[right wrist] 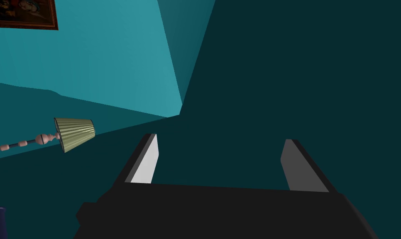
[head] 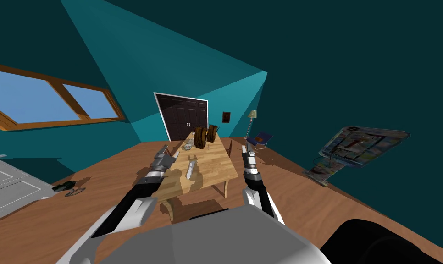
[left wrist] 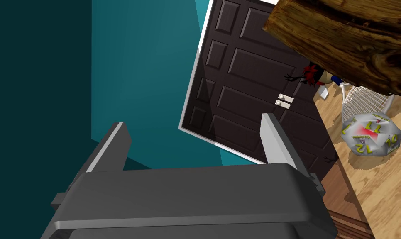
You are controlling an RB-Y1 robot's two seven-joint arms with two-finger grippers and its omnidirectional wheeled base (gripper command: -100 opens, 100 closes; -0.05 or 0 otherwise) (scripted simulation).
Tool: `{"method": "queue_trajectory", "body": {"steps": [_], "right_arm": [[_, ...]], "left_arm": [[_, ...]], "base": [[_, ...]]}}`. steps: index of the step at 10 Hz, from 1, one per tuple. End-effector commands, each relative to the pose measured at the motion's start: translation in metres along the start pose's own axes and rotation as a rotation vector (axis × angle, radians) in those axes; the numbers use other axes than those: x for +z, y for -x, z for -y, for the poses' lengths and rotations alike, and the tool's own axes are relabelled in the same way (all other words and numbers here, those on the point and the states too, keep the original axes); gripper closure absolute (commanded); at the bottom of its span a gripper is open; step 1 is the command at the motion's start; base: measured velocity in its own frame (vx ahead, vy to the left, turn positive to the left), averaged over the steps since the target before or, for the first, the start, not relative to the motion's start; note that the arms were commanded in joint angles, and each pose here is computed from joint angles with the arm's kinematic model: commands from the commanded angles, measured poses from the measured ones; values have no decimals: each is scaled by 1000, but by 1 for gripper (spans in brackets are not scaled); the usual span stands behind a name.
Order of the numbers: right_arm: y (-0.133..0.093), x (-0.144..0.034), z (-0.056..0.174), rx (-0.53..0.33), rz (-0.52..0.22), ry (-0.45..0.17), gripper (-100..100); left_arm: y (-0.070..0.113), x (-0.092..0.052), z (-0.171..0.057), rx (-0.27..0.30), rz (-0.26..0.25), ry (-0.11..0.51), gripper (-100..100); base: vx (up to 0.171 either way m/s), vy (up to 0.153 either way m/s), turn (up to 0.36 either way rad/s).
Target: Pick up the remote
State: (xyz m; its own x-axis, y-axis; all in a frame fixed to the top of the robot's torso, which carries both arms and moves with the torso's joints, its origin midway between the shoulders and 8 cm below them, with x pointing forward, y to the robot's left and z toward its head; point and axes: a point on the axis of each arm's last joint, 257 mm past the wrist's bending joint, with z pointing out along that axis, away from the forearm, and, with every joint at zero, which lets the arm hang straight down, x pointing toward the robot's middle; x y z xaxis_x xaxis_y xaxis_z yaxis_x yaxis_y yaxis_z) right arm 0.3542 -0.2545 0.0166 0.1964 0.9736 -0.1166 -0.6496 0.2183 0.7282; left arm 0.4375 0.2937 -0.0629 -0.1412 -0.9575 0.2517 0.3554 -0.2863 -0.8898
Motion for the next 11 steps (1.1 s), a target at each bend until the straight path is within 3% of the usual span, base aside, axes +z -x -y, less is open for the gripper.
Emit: {"method": "queue_trajectory", "body": {"steps": [1, 2, 3, 4, 5, 7, 10, 11], "right_arm": [[0, 0, 0, 0, 0, 0, 0], [0, 0, 0, 0, 0, 0, 0], [0, 0, 0, 0, 0, 0, 0], [0, 0, 0, 0, 0, 0, 0], [0, 0, 0, 0, 0, 0, 0], [0, 0, 0, 0, 0, 0, 0], [0, 0, 0, 0, 0, 0, 0], [0, 0, 0, 0, 0, 0, 0]], "left_arm": [[13, 4, -14, -21, 16, 32, -100], [16, 3, -17, -21, 21, 39, -100], [27, 12, -22, -60, 33, 66, -100], [36, 9, -34, -59, 50, 89, -100], [48, 17, -38, -92, 67, 114, -100], [57, 14, -49, -97, 87, 136, -100], [93, 27, -64, -172, 152, 198, -100], [103, 21, -75, -179, 175, 218, -100]], "base": [[-15, -47, -71], [-5, -20, 8], [-16, -34, -132], [-20, -33, -83], [-24, -49, -129], [-11, -33, -36], [-15, -44, -126], [-16, -40, -71]]}}
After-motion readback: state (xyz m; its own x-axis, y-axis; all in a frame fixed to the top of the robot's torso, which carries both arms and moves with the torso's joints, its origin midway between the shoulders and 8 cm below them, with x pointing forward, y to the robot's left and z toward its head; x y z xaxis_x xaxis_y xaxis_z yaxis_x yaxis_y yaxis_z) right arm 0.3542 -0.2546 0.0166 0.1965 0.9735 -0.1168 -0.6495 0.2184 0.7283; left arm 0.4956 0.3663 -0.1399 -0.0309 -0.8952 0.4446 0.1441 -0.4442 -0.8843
